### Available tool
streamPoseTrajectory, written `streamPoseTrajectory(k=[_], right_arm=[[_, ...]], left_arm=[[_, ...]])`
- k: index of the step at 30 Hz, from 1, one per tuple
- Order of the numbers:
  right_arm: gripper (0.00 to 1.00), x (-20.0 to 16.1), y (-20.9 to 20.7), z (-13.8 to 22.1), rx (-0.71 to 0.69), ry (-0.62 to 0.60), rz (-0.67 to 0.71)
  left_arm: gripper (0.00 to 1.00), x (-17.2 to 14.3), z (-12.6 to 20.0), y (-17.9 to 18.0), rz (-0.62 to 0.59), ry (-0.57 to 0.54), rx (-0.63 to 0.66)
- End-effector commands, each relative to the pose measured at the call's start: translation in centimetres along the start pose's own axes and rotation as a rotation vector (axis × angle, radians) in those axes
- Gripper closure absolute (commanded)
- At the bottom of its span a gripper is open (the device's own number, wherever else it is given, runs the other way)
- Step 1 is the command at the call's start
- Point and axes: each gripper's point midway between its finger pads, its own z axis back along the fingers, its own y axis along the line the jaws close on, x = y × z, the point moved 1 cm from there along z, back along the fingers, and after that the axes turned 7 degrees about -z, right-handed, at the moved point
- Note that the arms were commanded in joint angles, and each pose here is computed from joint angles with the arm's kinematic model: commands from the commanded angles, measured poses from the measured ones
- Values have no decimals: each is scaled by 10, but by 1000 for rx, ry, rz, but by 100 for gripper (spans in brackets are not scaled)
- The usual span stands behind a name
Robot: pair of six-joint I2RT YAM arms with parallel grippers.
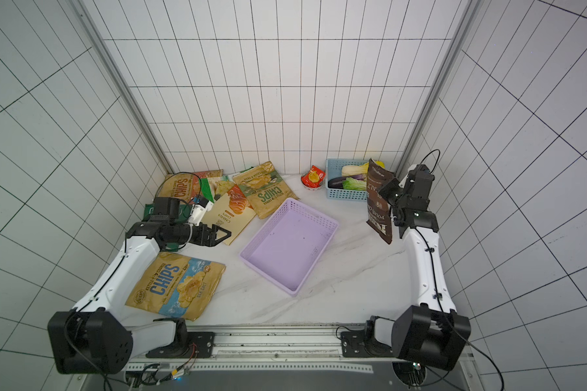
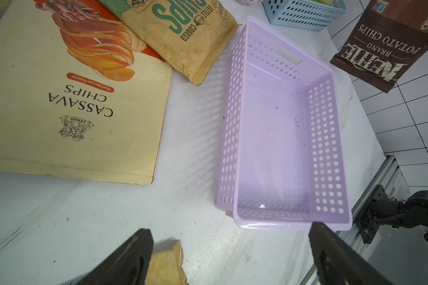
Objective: Put the potato chips into the basket
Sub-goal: Pick up the potato chip from the center of the board.
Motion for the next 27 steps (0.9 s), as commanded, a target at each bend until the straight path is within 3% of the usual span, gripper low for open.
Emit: streamPoseTrajectory(k=[1, 14, 19, 27], right_arm=[[100, 14, 45, 43, 61, -52, 126], [100, -43, 170, 132, 614, 123, 179], [100, -100, 194, 134, 733, 275, 187], [100, -193, 229, 149, 820, 380, 336]], left_arm=[[3, -1, -2, 4, 0, 0, 8], [3, -1, -7, 12, 32, 19, 32], [3, 1, -4, 10, 14, 0, 35], [3, 1, -3, 9, 9, -4, 36]])
